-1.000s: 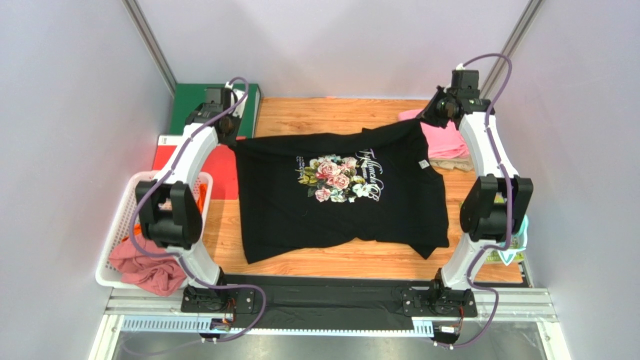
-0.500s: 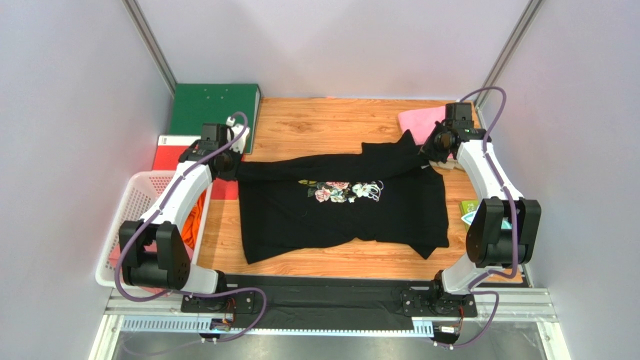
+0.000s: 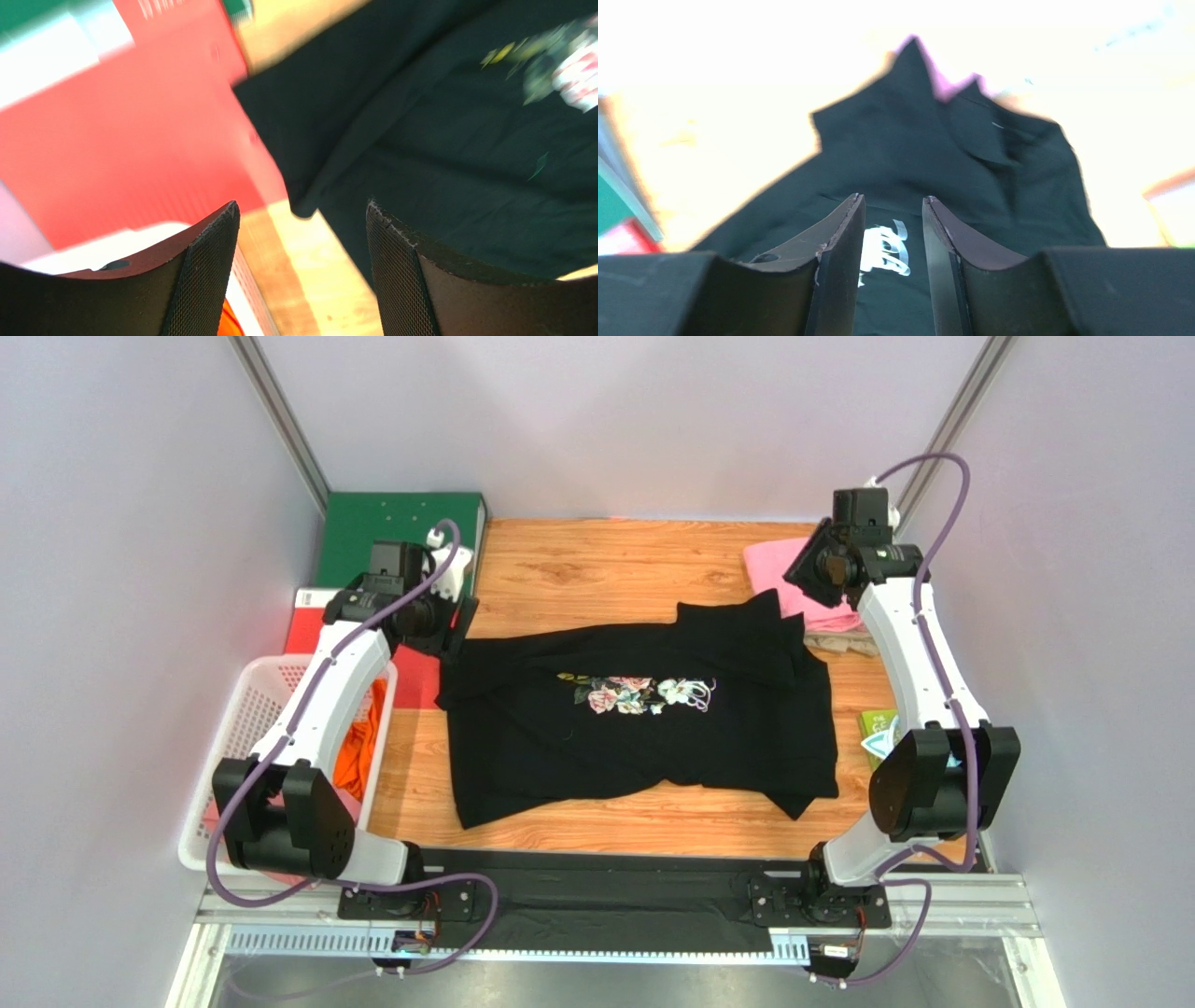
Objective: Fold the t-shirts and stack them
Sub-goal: Fold the flattened tshirt in 1/3 of the way
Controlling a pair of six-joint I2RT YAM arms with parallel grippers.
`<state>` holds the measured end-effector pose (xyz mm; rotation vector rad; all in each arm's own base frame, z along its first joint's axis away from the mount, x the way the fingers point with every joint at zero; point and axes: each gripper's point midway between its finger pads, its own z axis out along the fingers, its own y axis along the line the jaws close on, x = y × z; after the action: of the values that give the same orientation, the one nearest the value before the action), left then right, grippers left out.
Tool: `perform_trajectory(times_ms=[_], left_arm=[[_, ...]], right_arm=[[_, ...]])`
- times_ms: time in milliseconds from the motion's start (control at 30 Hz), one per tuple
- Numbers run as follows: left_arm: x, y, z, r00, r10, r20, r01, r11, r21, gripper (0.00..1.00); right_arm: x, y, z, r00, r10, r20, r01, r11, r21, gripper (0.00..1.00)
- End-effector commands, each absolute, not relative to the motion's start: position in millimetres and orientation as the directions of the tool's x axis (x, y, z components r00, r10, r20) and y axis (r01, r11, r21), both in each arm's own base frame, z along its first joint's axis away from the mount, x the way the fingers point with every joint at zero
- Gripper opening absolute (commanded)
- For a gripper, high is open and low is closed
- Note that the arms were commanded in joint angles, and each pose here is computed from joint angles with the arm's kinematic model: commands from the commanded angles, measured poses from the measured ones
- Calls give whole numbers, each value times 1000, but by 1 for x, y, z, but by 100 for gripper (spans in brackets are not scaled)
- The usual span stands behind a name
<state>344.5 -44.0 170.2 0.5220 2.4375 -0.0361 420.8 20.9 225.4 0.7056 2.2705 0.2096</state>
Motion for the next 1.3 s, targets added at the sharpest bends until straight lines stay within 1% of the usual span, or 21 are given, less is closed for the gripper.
perform_trajectory(times_ms=[0, 67, 100, 133, 167, 200, 233, 267, 500, 567, 633, 733, 867, 900, 933, 1033, 1100, 1133, 1200, 1233, 1267], left_arm=[[357, -73, 199, -665, 339, -666, 411, 910, 53, 73], [368, -87, 190, -660, 361, -659, 430, 901, 64, 70], [373, -92, 173, -687, 368, -627, 434, 899, 52, 69], [380, -99, 169, -687, 374, -624, 443, 895, 48, 67], [385, -102, 163, -697, 373, -612, 443, 896, 41, 63], [390, -104, 148, -725, 362, -586, 432, 902, 23, 61], [397, -104, 147, -726, 359, -587, 425, 905, 29, 58], [401, -104, 144, -729, 360, -581, 423, 906, 31, 57], [407, -106, 111, -756, 396, -521, 452, 892, 21, 53], [401, -104, 97, -771, 407, -489, 456, 890, 22, 52], [395, -99, 85, -776, 424, -467, 462, 886, 35, 51], [395, -95, 78, -769, 438, -466, 466, 883, 61, 51], [386, -99, 79, -776, 430, -462, 477, 879, 17, 51], [385, -101, 81, -774, 428, -467, 479, 878, 9, 51], [383, -104, 84, -773, 421, -475, 483, 876, -10, 51], [378, -110, 91, -789, 394, -472, 481, 874, -74, 51], [373, -114, 93, -796, 395, -459, 489, 866, -102, 50], [361, -117, 91, -808, 396, -436, 497, 856, -144, 50], [344, -122, 101, -798, 415, -437, 527, 832, -173, 49], [325, -125, 101, -803, 428, -415, 543, 811, -215, 49], [317, -124, 118, -761, 458, -459, 591, 782, -199, 49]], right_arm=[[447, 52, 260, -519, 549, -655, 347, 836, 426, 41], [469, 84, 242, -574, 545, -612, 272, 831, 485, 40], [480, 94, 244, -584, 543, -603, 246, 827, 506, 40], [485, 107, 236, -623, 528, -578, 222, 827, 516, 36], [490, 115, 202, -685, 504, -526, 244, 839, 486, 36], [499, 121, 207, -688, 495, -531, 227, 842, 490, 36], [500, 129, 197, -713, 477, -514, 220, 848, 482, 35], [501, 134, 181, -738, 463, -490, 224, 854, 469, 35], [488, 151, 137, -804, 414, -427, 213, 871, 443, 37], [483, 153, 121, -825, 394, -406, 220, 885, 411, 36], [480, 157, 110, -839, 369, -399, 209, 897, 390, 39], [478, 161, 93, -857, 359, -370, 214, 901, 378, 41], [483, 165, 70, -874, 354, -334, 223, 902, 371, 41], [491, 168, 78, -867, 354, -350, 213, 900, 381, 41], [494, 168, 69, -874, 350, -338, 218, 903, 372, 41], [504, 172, 77, -876, 344, -339, 207, 901, 381, 40], [499, 175, 77, -883, 337, -326, 203, 902, 381, 40], [491, 174, 71, -891, 333, -309, 209, 905, 371, 40], [479, 176, 86, -889, 317, -330, 184, 908, 376, 40], [460, 171, 73, -902, 310, -300, 197, 915, 353, 40], [456, 173, 94, -881, 315, -352, 173, 909, 379, 40]])
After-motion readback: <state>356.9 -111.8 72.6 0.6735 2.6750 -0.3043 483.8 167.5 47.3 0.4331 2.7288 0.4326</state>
